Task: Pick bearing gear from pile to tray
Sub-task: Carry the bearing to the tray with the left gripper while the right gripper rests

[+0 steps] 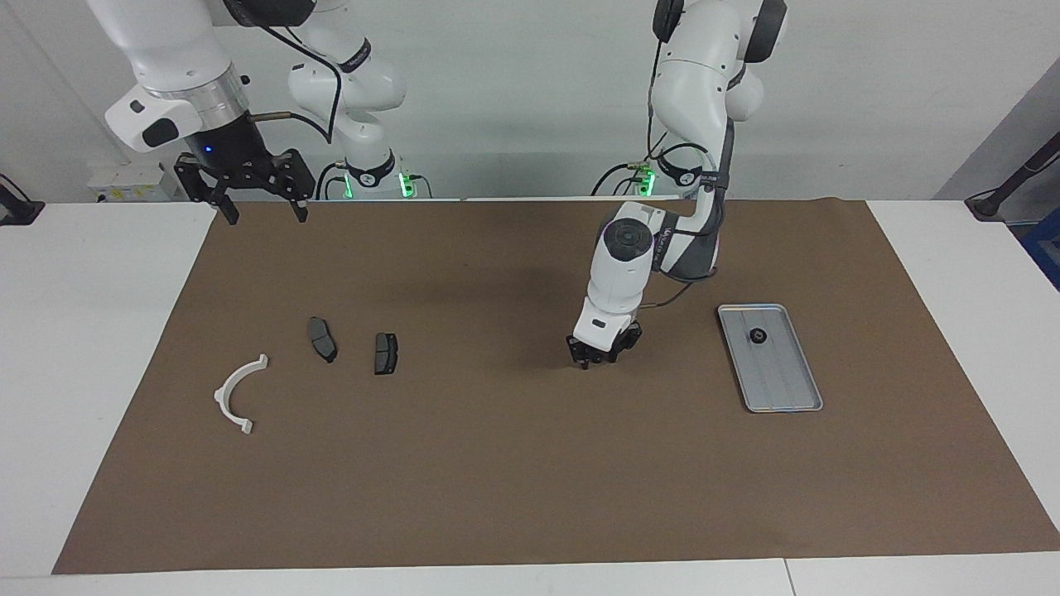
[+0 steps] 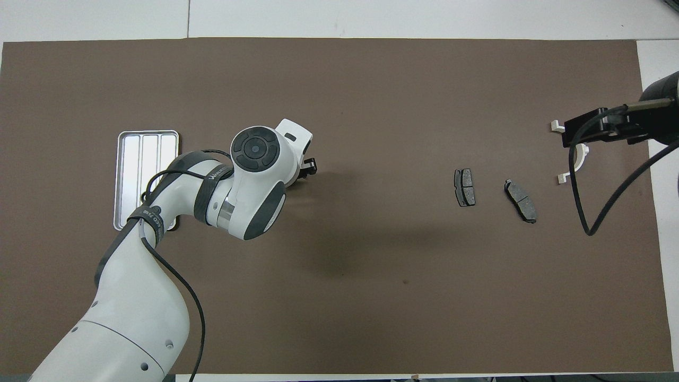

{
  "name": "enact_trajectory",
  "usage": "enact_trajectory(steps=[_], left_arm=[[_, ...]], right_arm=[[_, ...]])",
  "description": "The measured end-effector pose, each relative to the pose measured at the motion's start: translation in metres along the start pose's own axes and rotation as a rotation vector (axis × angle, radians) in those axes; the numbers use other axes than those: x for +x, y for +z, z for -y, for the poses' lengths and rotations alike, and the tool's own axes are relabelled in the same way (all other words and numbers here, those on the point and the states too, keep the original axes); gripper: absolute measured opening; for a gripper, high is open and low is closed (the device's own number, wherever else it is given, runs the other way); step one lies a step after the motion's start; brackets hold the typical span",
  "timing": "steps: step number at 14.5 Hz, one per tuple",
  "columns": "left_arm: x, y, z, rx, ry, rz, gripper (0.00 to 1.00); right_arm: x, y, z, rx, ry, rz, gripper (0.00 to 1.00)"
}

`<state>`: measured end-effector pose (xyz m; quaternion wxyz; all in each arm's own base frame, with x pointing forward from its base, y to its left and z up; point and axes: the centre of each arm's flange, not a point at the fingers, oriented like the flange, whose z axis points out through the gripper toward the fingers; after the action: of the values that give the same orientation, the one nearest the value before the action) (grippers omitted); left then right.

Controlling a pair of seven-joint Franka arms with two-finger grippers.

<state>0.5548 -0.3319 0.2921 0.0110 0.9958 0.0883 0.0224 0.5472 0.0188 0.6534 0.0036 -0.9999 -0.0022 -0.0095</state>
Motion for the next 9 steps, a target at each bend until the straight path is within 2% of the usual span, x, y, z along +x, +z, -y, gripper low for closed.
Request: enact_trajectory(steps=[2,3,5,7,9], left_arm=[[-0.001,-0.003,0.003,0.003,-0.008,0.002,0.41],[-0.002,-0.003,0.003,0.003,-0.011,0.004,0.41],[-0.002,-0.004,0.004,0.006,-0.018,0.006,0.24],[0.003,-0.005,0.011,0.016,-0.034,0.012,0.24],[0.027,-0.017,0.041,0.026,-0.05,0.009,0.24]], right_arm=[[-0.005,0.001,-0.001,-0.001,0.002,0.004,1.0],[-0.006,0.001,-0.002,-0.001,0.002,0.005,1.0],[-0.007,0.002,-0.004,-0.001,0.007,0.008,1.0],[-0.007,0.004,-0.007,-0.001,0.012,0.012,1.0],[-0.007,0.005,-0.008,-0.001,0.013,0.014,1.0]])
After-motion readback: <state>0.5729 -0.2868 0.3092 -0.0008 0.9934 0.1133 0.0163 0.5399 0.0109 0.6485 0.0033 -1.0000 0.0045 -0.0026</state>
